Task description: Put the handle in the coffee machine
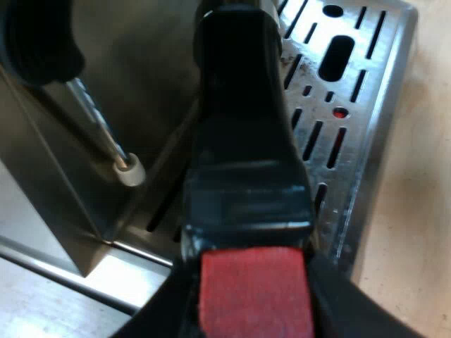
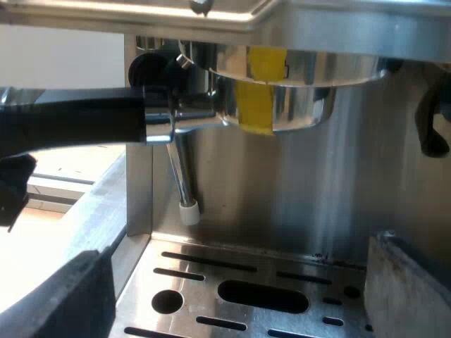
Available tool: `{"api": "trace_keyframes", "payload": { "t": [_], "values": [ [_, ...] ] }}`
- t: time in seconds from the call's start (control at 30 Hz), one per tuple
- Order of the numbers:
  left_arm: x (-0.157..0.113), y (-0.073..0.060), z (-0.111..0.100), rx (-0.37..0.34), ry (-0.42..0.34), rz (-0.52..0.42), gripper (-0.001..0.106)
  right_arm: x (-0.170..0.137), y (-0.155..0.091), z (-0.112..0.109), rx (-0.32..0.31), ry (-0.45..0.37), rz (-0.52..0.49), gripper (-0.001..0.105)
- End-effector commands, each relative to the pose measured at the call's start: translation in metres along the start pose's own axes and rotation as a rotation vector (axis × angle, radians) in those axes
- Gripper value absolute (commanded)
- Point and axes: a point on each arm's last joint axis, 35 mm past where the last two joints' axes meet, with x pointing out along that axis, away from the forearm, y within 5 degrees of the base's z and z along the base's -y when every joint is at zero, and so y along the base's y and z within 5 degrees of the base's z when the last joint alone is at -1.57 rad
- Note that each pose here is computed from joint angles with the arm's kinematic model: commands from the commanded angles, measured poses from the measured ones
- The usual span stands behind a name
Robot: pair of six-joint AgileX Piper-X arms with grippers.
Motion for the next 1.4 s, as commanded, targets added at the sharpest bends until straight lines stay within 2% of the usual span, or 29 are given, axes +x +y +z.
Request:
{"api": "trace_keyframes", "payload": {
  "t": [0.03, 0.3, 0.67, 0.87, 0.93, 1.0, 1.13, 1.27, 1.3, 1.4],
  "values": [
    [-0.003, -0.006, 0.012, 0.059, -0.096, -0.075, 0.000, 0.000, -0.001, 0.002, 0.001, -0.005, -0.014, 0.074],
    [-0.005, -0.007, 0.014, 0.111, -0.092, -0.080, 0.000, 0.000, -0.001, 0.002, 0.001, -0.005, -0.014, 0.074],
    [-0.002, -0.007, 0.029, 0.173, -0.146, -0.113, 0.000, 0.000, -0.001, 0.002, 0.001, -0.005, -0.014, 0.074],
    [0.000, -0.004, 0.032, 0.148, -0.143, -0.098, 0.000, 0.000, -0.001, 0.002, 0.001, -0.005, -0.014, 0.074],
    [0.000, -0.003, 0.033, 0.108, -0.130, -0.085, 0.000, 0.000, -0.001, 0.002, 0.001, -0.005, -0.014, 0.074],
    [-0.003, -0.002, 0.032, 0.039, -0.123, -0.079, 0.000, 0.000, -0.001, 0.002, 0.001, -0.005, -0.014, 0.074],
    [-0.005, -0.003, 0.031, 0.023, -0.120, -0.078, 0.000, 0.000, -0.001, 0.002, 0.001, -0.005, -0.014, 0.074],
    [-0.011, -0.013, 0.033, 0.006, -0.112, -0.086, 0.000, 0.000, -0.001, 0.002, 0.001, -0.005, -0.014, 0.074],
    [-0.016, -0.020, 0.037, 0.053, -0.122, -0.089, 0.000, 0.000, -0.001, 0.002, 0.001, -0.005, -0.014, 0.074],
    [-0.021, -0.025, 0.044, 0.100, -0.142, -0.082, 0.000, 0.000, -0.001, 0.002, 0.001, -0.005, -0.014, 0.074]
  ]
}}
